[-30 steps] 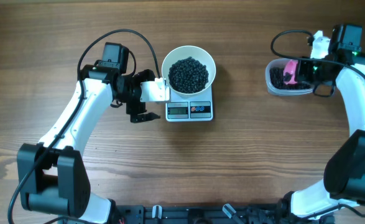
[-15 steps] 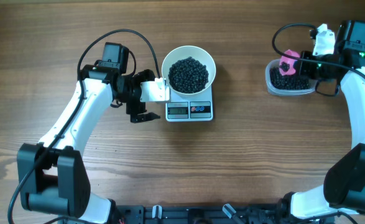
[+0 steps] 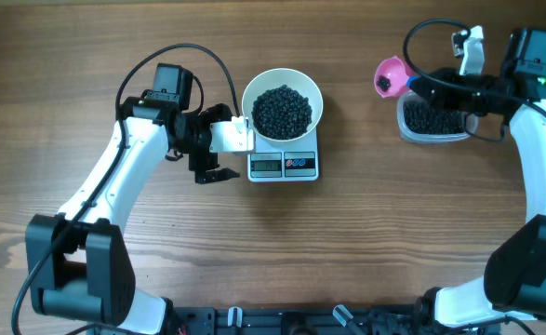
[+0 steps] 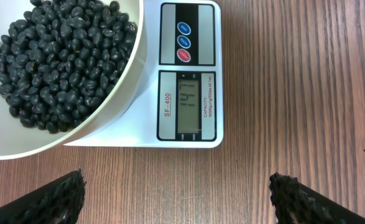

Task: Scoop item into bowl and weigh 150g on scale
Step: 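Lift a small scoop of beans and carry it over the bowl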

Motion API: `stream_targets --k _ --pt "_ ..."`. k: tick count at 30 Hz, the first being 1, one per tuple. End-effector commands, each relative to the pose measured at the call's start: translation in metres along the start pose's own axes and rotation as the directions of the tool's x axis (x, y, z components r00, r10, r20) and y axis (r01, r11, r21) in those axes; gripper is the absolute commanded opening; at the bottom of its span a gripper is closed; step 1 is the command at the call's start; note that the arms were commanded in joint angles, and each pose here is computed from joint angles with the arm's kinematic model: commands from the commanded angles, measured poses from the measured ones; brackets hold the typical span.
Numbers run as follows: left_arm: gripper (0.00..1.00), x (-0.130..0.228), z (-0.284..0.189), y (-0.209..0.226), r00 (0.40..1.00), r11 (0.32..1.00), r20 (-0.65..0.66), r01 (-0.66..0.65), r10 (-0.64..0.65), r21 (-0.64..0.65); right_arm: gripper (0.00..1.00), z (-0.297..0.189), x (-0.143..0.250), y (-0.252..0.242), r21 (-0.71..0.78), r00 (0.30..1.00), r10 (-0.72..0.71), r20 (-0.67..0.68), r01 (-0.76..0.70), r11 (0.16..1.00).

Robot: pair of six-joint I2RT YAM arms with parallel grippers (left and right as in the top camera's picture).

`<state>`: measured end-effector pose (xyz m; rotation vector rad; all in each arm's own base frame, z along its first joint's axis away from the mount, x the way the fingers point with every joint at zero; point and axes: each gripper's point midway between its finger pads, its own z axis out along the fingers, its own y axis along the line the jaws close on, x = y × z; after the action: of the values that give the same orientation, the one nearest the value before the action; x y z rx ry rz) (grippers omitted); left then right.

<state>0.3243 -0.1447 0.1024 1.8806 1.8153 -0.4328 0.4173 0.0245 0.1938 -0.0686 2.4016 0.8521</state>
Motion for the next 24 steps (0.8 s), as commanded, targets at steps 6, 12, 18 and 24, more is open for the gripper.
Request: stream_targets --k 6,12,18,24 --pt "1.0 -0.001 0.004 -0.004 1.0 1.0 0.019 0.018 -0.018 0.021 0.04 -0.017 -0.071 0.084 -0.033 0.946 -0.278 0.165 0.287 0.957" --pt "1.0 -0.001 0.005 -0.004 1.0 1.0 0.019 0.017 -0.018 0.021 0.04 0.016 -0.063 0.118 0.033 0.867 -0.484 0.118 0.484 0.874" --pt "1.0 -0.001 0.004 -0.004 1.0 1.0 0.019 0.018 -0.018 0.021 0.04 0.044 -0.029 0.16 -0.028 0.702 -0.711 0.043 0.712 0.702" --pt "1.0 -0.001 0.004 -0.004 1.0 1.0 0.019 0.018 -0.019 0.021 0.04 0.061 -0.004 0.169 -0.043 0.542 -0.839 -0.042 0.838 0.544"
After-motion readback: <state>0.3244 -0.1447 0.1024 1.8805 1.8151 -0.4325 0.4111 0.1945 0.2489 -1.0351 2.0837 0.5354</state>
